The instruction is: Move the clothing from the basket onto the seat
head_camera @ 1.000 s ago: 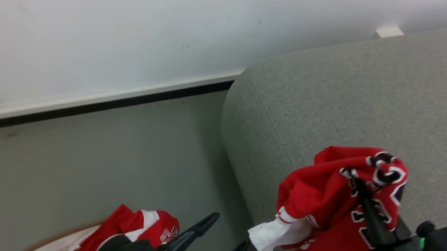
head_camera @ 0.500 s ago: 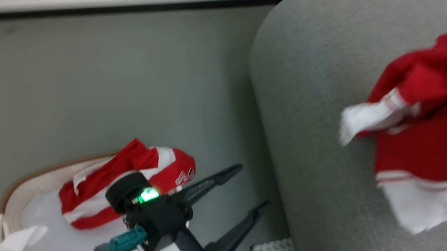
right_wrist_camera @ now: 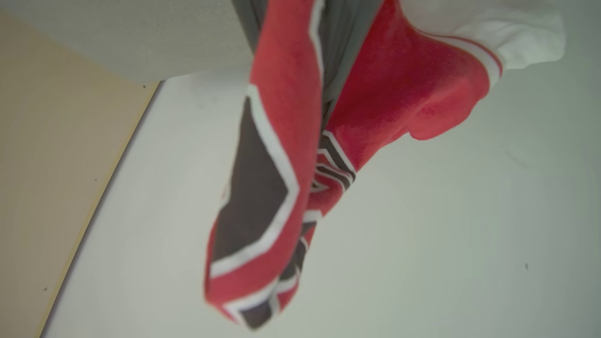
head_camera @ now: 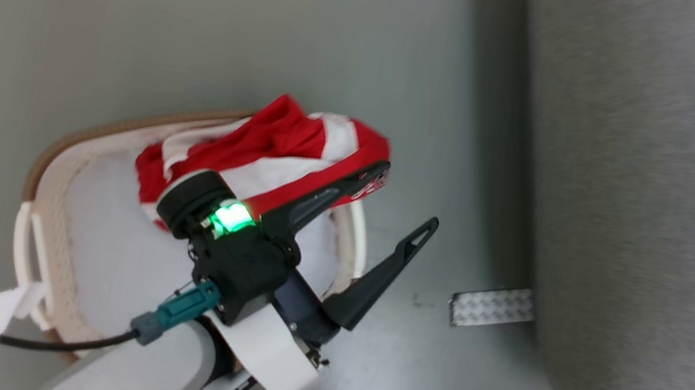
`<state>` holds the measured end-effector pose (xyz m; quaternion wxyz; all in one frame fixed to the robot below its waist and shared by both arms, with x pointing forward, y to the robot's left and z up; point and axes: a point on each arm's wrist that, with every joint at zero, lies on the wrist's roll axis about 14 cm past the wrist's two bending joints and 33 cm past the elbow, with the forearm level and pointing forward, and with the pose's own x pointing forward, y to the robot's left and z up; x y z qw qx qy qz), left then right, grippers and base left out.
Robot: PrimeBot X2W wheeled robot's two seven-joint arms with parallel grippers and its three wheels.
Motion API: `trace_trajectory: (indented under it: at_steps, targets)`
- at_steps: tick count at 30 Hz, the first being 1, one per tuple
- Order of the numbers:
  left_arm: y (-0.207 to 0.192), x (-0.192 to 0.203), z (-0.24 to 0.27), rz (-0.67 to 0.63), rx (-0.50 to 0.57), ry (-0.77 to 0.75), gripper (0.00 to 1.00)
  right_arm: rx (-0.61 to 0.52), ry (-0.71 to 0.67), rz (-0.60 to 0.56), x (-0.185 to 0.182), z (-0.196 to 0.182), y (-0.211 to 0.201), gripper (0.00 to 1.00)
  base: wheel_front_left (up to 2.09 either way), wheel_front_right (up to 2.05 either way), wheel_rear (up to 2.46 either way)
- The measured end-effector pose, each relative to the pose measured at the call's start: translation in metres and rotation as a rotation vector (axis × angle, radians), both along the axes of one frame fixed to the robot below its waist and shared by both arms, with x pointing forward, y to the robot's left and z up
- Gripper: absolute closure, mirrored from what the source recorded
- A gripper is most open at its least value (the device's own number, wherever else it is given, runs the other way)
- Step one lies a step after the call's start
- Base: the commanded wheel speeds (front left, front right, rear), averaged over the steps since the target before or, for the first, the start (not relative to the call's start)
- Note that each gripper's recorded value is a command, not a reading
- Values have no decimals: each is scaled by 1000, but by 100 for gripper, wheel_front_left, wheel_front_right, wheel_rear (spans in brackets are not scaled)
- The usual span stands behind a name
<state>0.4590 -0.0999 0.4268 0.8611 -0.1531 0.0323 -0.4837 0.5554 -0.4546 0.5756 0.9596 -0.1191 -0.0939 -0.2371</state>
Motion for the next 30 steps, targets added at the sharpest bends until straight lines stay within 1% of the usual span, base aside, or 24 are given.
trace_trajectory:
  at_steps: [4,5,6,7,8,10,14,17,23,30]
  targets:
    - [13,7,-30,35,29,48,0,107,73,-8,17,-72,20,100,0,0,0]
    - [15,7,-36,41,39,58,0,134,83,-7,18,-85,26,95,0,0,0]
    - [17,8,-39,47,42,61,0,167,85,-17,16,-97,28,67,0,0,0]
    - [18,9,-41,51,46,64,0,180,104,-19,12,-109,31,30,0,0,0]
    - [19,10,-42,53,52,64,0,189,124,-21,6,-119,35,0,0,0,0]
    - [20,12,-40,63,52,56,0,211,129,-29,-6,-127,43,0,0,0,0]
    - [21,16,-28,84,46,33,0,217,111,-23,-26,-121,54,0,0,0,0]
    - [26,17,-19,115,44,23,0,245,102,-14,-46,-119,63,0,0,0,0]
    - [40,3,-5,175,63,36,0,242,93,20,-88,-101,79,0,0,0,0]
    - [66,-23,17,276,92,39,0,227,76,119,-125,-74,115,0,0,0,0]
